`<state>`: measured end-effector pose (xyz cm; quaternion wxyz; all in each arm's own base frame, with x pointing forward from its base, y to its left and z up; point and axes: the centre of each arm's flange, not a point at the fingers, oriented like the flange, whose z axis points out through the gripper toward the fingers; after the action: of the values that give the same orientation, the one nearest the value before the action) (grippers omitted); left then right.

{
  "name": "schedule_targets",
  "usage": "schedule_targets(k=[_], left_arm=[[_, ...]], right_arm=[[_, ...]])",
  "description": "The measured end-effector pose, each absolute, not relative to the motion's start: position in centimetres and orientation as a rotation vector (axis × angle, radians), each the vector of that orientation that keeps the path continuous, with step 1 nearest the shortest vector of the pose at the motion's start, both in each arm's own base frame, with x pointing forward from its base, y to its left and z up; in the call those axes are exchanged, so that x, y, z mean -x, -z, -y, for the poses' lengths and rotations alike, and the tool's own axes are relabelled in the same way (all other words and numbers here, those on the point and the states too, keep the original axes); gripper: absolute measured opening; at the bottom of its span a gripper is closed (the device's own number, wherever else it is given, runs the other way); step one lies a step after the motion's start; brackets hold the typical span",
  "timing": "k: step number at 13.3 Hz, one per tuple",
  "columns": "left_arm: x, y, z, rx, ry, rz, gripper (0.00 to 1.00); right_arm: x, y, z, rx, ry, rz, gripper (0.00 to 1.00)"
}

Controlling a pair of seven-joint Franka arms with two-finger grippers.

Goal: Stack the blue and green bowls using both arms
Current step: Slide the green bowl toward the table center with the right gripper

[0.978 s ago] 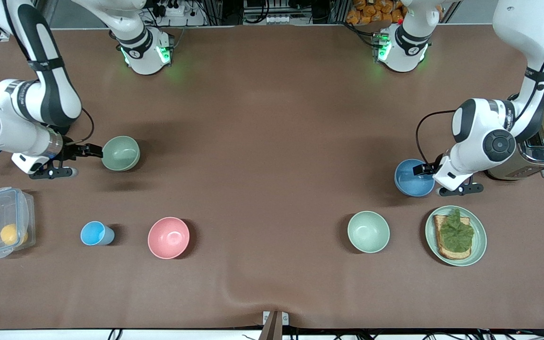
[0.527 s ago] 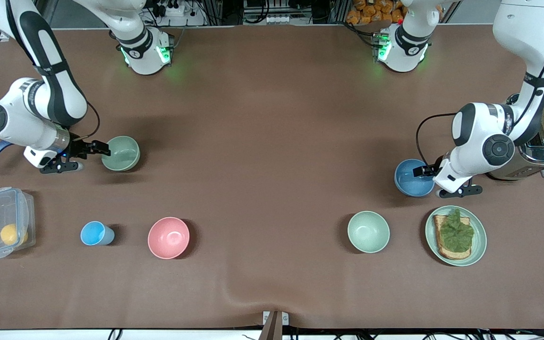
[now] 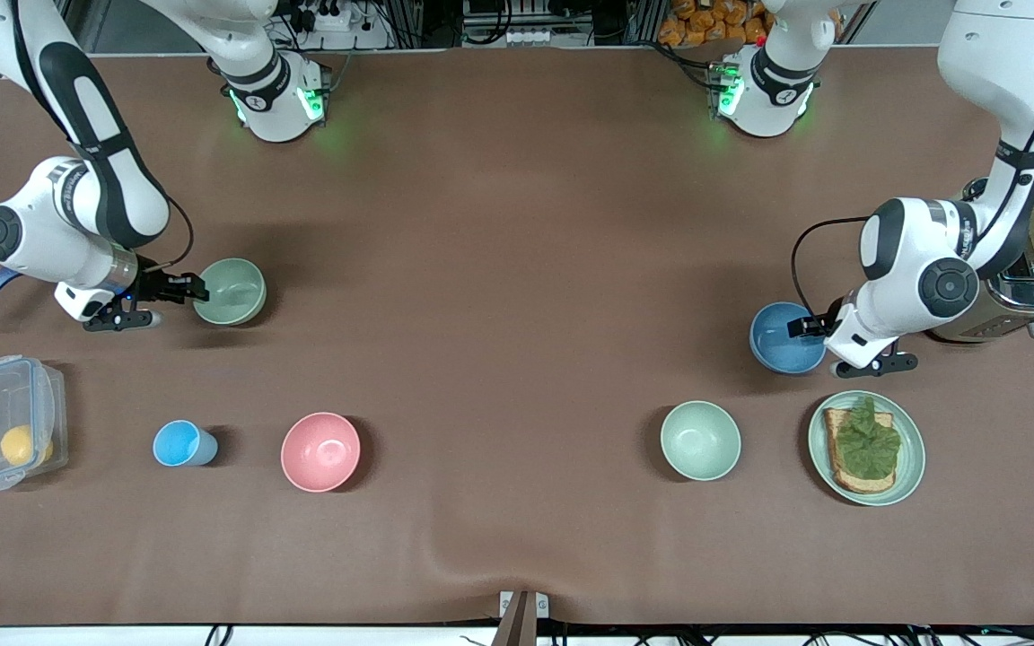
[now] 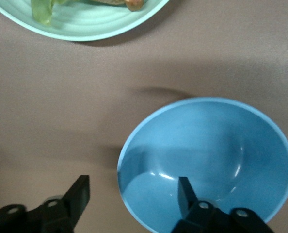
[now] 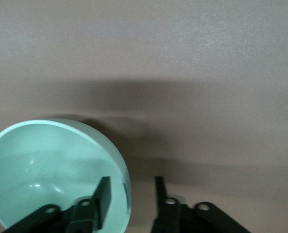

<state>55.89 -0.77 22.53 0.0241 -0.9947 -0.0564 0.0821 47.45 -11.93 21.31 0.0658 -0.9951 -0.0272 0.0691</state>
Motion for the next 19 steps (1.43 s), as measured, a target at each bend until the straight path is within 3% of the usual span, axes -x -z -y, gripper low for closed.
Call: schedule_targets(k=[1,3,4,6,8,11,14,15,17,19], left_arm=[[-55.9,-22.5,0.7,3.078,-0.256,0.176,0.8],[-55.9,-22.3,0.7,3.078,-0.261,0.178,0.69],[-55.8,-22.2,0.7,3.078,-0.264,0.178,0.69],[-55.8,-21.8,0.6,3.078,-0.273,0.179,0.67],[-55.9,-21.5,0.6,3.079,-0.277,0.18,0.54],[-56.0,-21.5,0.5,3.08,-0.277,0.183,0.51],[-56.1,-21.5,0.1,3.08,-0.275,0.193,0.23],[-56.2,-21.6,0.1,3.081,-0.274,0.194,0.23],[-56.3,-21.7,0.2,3.082,-0.267,0.19,0.05],[-56.5,-22.2,0.3,3.084,-0.257,0.177,0.05]], right_arm=[[-47.4,-21.1,12.0,2.996,-0.208,0.072,0.3],[-47.4,-20.8,11.9,2.988,-0.213,0.061,0.27],[-47.3,-20.7,11.9,2.981,-0.213,0.05,0.26],[-47.3,-20.5,11.8,2.971,-0.216,0.035,0.05],[-47.2,-20.4,11.6,2.963,-0.228,0.033,0.04],[-46.9,-20.3,11.0,2.911,-0.268,-0.014,0.04],[-47.4,-21.6,9.2,2.857,-0.317,-0.063,0.04],[-47.7,-22.3,8.3,2.852,-0.337,-0.105,0.04],[-48.1,-23.9,5.7,2.854,-0.37,-0.189,0.04],[-48.3,-25.6,3.2,2.854,-0.39,-0.27,0.04]])
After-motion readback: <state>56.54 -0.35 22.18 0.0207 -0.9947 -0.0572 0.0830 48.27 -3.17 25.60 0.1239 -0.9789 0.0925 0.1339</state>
